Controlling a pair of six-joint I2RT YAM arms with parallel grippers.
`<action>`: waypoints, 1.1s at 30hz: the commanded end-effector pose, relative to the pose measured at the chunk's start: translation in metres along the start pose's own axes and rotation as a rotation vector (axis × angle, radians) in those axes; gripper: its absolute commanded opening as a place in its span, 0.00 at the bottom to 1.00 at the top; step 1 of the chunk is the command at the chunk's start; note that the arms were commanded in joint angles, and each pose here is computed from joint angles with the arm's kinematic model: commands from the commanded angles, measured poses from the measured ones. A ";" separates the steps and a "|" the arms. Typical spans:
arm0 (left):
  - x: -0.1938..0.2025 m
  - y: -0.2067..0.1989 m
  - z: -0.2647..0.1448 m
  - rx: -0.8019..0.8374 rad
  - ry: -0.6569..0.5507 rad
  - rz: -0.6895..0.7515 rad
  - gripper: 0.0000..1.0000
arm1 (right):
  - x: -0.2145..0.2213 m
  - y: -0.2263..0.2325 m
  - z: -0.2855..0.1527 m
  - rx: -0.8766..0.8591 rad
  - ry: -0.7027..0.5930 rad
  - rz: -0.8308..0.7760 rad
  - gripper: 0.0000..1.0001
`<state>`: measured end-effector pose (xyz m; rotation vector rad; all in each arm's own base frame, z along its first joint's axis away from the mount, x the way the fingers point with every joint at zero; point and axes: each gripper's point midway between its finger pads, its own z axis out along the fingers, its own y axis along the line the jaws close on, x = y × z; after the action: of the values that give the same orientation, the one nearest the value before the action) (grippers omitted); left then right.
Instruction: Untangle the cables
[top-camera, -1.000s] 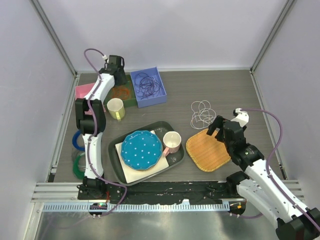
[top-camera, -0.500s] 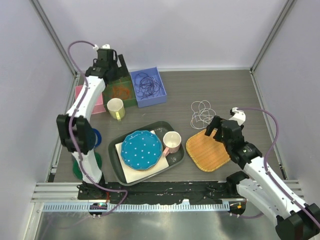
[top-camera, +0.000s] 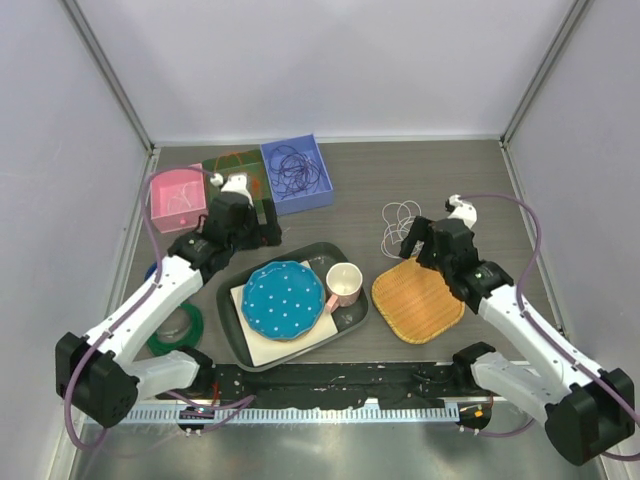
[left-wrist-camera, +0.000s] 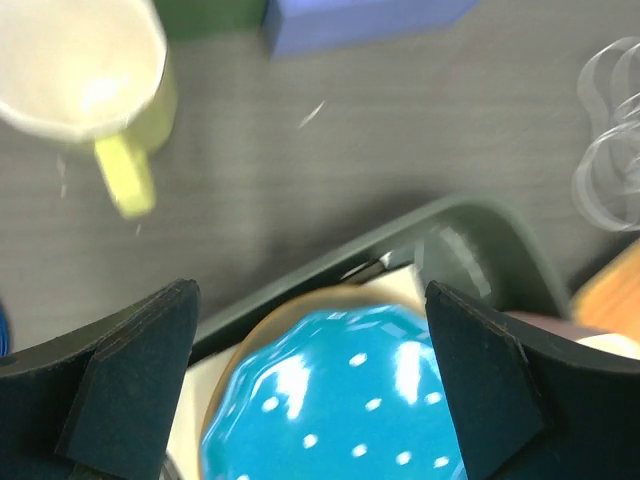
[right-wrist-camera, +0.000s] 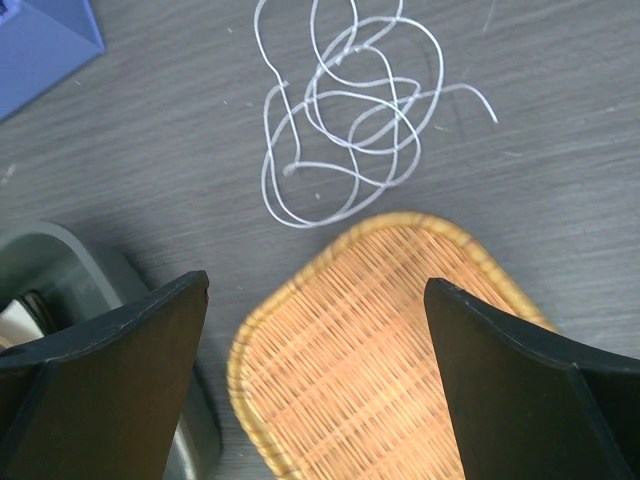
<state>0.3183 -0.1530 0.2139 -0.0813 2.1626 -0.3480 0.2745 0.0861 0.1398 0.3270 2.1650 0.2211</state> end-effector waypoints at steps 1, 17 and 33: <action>0.013 0.013 -0.006 -0.017 -0.049 -0.065 1.00 | -0.042 0.024 0.009 -0.008 -0.081 0.069 0.94; 0.009 0.008 -0.030 0.069 -0.117 -0.057 1.00 | -0.001 0.021 0.094 -0.070 0.257 -0.833 0.87; 0.005 0.002 -0.037 0.129 -0.174 -0.061 1.00 | -0.077 0.068 0.087 -0.048 0.087 -0.715 0.01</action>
<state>0.2806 -0.1359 0.2182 -0.1251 2.0210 -0.4495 0.3758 0.1009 0.0744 -0.7117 2.4522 -0.2974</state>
